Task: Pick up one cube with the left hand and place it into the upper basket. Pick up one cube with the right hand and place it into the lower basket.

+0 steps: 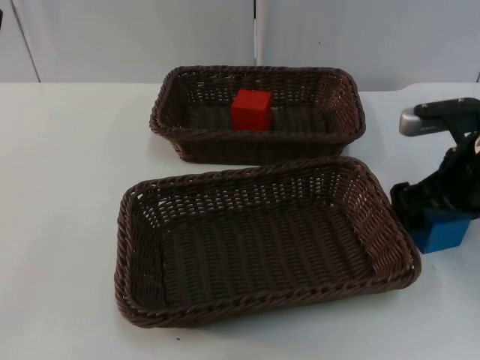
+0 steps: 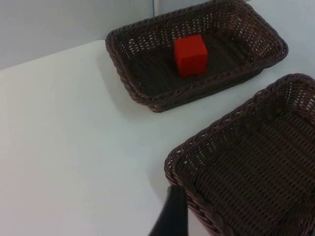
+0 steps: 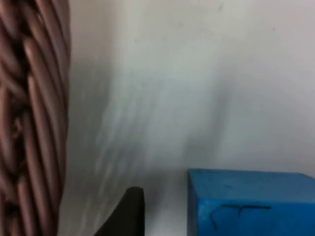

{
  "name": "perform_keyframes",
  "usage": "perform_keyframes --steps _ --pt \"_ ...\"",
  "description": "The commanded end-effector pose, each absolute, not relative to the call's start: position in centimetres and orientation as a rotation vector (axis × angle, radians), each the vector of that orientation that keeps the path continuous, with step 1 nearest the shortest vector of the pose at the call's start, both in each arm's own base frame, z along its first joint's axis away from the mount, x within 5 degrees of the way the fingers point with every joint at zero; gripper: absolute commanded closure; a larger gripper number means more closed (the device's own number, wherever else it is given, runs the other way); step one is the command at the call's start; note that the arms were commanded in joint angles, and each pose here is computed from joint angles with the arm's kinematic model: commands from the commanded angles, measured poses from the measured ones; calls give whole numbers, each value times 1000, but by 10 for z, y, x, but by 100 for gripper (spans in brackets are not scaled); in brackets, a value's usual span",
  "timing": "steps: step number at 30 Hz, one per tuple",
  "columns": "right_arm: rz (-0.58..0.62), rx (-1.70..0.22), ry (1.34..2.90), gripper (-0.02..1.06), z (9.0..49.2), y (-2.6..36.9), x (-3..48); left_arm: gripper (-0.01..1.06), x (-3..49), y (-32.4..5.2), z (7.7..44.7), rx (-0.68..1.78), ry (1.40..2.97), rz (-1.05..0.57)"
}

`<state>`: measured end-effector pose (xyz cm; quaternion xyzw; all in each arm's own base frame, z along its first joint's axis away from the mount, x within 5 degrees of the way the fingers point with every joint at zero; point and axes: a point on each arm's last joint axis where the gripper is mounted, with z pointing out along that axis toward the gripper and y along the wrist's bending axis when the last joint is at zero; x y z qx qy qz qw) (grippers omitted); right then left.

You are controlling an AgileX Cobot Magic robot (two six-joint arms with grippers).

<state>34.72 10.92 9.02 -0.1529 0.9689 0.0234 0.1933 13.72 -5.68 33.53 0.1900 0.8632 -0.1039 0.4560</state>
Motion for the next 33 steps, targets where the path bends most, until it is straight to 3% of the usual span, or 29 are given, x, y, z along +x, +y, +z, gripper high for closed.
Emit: perform_keyframes --steps 1,5,8,9,12,13,15,16,17,24,28,33 --pt "73 -427 2705 1 91 112 349 31 136 -58 335 464 2129 -272" --pt "73 -427 2705 3 91 112 349 31 136 -58 335 464 2129 -272" --pt "72 -427 2708 19 91 112 349 31 136 -58 335 464 2129 -272" --pt "72 -427 2708 19 91 112 349 31 136 -58 335 464 2129 -272" --pt "73 -407 2725 54 90 111 348 31 136 -58 335 464 2129 -272" --pt "73 -398 2733 74 90 111 347 31 136 -57 335 466 2129 -266" --pt "73 -395 2739 80 90 111 347 31 136 -57 335 467 2128 -264" --pt "70 -396 2748 96 92 110 346 31 136 -57 335 469 2128 -260" --pt "68 -396 2751 105 96 110 345 31 136 -57 335 470 2128 -258" --pt "76 -387 2693 105 142 108 339 31 136 -57 335 472 2127 -254" --pt "99 -357 2585 105 199 104 327 31 136 -57 335 472 2127 -254" --pt "115 -344 2492 105 244 98 311 31 136 -57 335 472 2127 -254"
